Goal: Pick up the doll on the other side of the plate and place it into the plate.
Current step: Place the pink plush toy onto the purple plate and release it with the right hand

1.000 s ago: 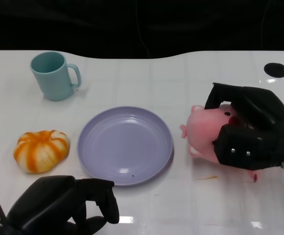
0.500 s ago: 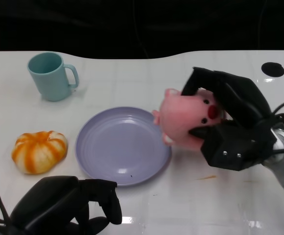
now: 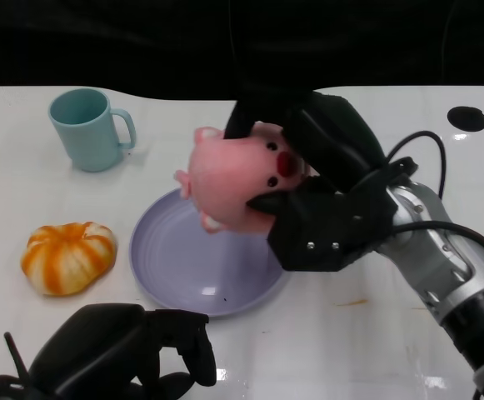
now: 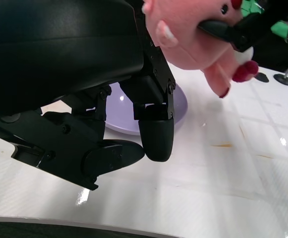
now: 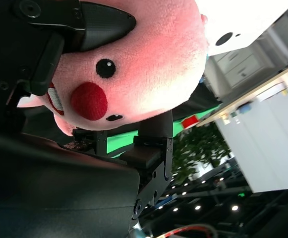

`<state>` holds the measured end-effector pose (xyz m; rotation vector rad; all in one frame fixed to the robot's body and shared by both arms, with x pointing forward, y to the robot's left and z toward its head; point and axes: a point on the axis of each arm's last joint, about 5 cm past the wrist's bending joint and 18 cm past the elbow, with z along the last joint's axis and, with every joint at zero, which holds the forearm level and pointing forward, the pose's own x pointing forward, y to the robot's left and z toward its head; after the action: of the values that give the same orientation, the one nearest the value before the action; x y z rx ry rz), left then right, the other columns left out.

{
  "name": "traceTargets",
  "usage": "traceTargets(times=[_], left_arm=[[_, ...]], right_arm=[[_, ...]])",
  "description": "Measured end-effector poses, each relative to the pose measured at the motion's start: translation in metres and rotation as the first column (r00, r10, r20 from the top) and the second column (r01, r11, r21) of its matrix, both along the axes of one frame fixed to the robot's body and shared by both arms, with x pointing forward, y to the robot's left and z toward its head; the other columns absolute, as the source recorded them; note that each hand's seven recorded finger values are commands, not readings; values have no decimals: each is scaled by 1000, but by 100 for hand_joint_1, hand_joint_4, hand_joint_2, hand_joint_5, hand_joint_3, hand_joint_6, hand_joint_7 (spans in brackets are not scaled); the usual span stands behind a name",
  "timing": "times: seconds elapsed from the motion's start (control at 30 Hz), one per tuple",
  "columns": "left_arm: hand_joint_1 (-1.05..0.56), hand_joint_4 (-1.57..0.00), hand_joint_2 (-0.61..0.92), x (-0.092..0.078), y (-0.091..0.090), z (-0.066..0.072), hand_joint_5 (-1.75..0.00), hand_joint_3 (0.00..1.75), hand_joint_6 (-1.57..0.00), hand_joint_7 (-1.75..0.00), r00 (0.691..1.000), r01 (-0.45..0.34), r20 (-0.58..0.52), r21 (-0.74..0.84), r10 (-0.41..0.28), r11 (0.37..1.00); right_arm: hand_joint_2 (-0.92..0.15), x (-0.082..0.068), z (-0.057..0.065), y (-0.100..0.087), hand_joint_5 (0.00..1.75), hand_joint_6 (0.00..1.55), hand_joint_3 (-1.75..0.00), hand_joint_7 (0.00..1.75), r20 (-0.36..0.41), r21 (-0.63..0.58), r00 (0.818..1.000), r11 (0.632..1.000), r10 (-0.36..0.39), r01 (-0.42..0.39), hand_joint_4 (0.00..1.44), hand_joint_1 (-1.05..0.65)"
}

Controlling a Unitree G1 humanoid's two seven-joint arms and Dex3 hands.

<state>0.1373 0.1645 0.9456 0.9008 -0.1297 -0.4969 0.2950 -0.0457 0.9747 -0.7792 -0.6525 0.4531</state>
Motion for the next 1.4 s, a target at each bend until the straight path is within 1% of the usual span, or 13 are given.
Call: traceTargets(times=[0.4,0.47,0.5,0.53,0.57,0.63,0.7,0.77,0.8,0.83,0.9,1.2,1.4], left_arm=[[-21,-74,69,0,-6,-1,-139,72,-78,-110,1000,4,-1,-4,-4,1000],[-21,-74,69,0,-7,-1,-139,72,-78,-110,1000,5,-2,-8,-5,1000],[-21,-74,69,0,-7,-1,-139,72,-78,-110,1000,4,-3,-9,-4,1000],[-21,-74,69,0,-7,-1,-139,72,-78,-110,1000,4,-3,-9,-4,1000],[-20,-74,68,0,-7,-1,-138,72,-77,-110,1000,2,-3,-9,-2,1000],[-20,-74,68,0,-8,0,-137,72,-78,-110,1000,2,0,-6,-2,1000],[-20,-74,67,1,-8,0,-137,73,-78,-110,1000,4,2,-5,-4,1000],[-20,-74,67,1,-8,0,-137,74,-78,-110,1000,5,2,-6,-5,1000],[-20,-75,67,1,-9,0,-137,74,-78,-110,1000,6,2,-6,-6,1000],[-20,-75,67,1,-9,0,-137,74,-78,-110,1000,7,2,-7,-7,1000],[-20,-75,67,1,-9,0,-136,74,-78,-109,1000,7,2,-7,-7,1000],[-20,-76,69,1,-9,0,-135,71,-79,-108,1000,8,3,-12,-8,1000],[-21,-75,70,1,-10,0,-136,70,-79,-108,1000,10,5,-12,-10,1000]], right_arm=[[-28,1,-1,32,175,74,-126,171,-65,-114,995,990,76,-83,100,-22],[-26,1,-2,34,175,90,-131,121,-87,-113,992,989,88,-98,97,-21],[-26,0,-2,36,175,93,-132,112,-95,-115,991,988,95,-106,97,-21],[-36,0,-2,37,167,88,-110,88,-105,-123,989,986,104,-116,89,-24],[-51,0,-1,38,134,81,-78,54,-121,-139,986,982,114,-130,76,-29],[-67,0,-1,38,104,76,-46,27,-151,-169,980,973,130,-155,65,-36],[-85,0,-1,38,74,55,-20,7,-174,-202,974,963,146,-180,36,-51],[-90,0,-1,38,66,49,-13,2,-185,-236,970,951,160,-202,28,-55],[-91,0,0,38,60,34,-11,1,-193,-251,967,945,164,-210,13,-64],[-92,0,1,37,57,27,-11,0,-201,-270,965,938,166,-218,6,-68],[-92,1,5,34,50,19,-11,0,-216,-306,962,923,170,-232,1,-77],[-92,-1,21,27,20,3,-17,0,-199,-368,959,891,203,-265,0,-94],[-92,-1,33,15,15,2,-18,1,-174,-376,961,887,217,-269,0,-94]])
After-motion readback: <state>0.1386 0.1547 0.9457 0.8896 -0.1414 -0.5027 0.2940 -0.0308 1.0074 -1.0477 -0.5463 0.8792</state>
